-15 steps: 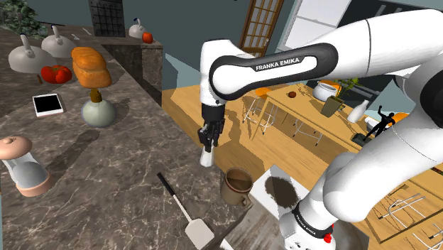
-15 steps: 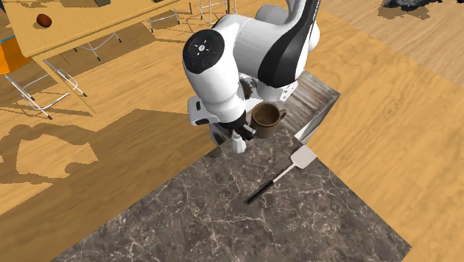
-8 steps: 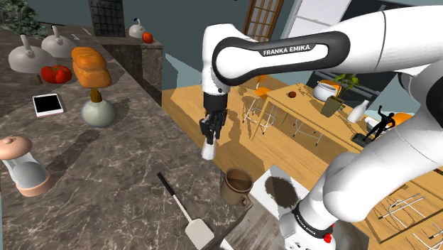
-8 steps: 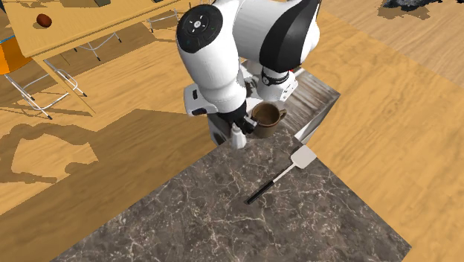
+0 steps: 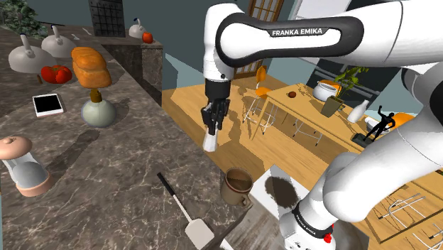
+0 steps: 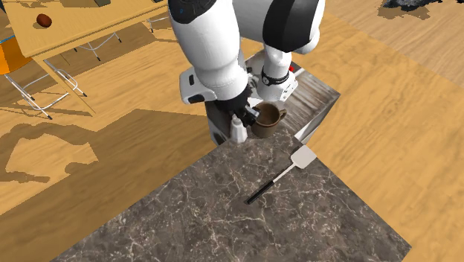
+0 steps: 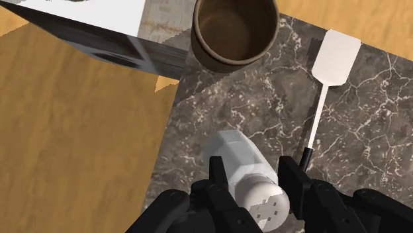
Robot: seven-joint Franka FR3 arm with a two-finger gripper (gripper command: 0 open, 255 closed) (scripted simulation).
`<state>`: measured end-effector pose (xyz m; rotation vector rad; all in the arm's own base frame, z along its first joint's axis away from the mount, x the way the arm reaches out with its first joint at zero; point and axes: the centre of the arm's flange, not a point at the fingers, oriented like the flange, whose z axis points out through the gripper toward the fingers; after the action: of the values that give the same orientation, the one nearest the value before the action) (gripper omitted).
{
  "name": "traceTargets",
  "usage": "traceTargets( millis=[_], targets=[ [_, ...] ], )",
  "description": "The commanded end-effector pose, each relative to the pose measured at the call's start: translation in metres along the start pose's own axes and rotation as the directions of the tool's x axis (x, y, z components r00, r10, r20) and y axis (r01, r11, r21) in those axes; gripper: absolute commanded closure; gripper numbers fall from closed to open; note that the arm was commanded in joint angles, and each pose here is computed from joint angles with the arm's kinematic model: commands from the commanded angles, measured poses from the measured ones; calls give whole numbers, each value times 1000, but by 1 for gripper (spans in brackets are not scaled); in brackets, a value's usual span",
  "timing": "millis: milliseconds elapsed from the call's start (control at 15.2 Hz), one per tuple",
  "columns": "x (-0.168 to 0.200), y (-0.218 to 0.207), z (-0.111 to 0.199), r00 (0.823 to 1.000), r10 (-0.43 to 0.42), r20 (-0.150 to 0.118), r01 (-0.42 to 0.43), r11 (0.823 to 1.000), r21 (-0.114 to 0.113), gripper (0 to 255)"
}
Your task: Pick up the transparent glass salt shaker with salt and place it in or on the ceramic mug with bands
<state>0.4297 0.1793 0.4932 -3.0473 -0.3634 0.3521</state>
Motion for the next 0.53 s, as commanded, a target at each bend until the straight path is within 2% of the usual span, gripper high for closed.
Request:
traceTargets(
  millis=[0, 330, 462],
  targets=[
    [-4, 0, -11, 1000, 0, 0, 0, 1000, 0, 255],
    [-9, -2, -34, 1000, 0, 0, 0, 1000, 0, 255],
    [-35, -7, -34, 1000, 0, 0, 0, 1000, 0, 255]
  ],
)
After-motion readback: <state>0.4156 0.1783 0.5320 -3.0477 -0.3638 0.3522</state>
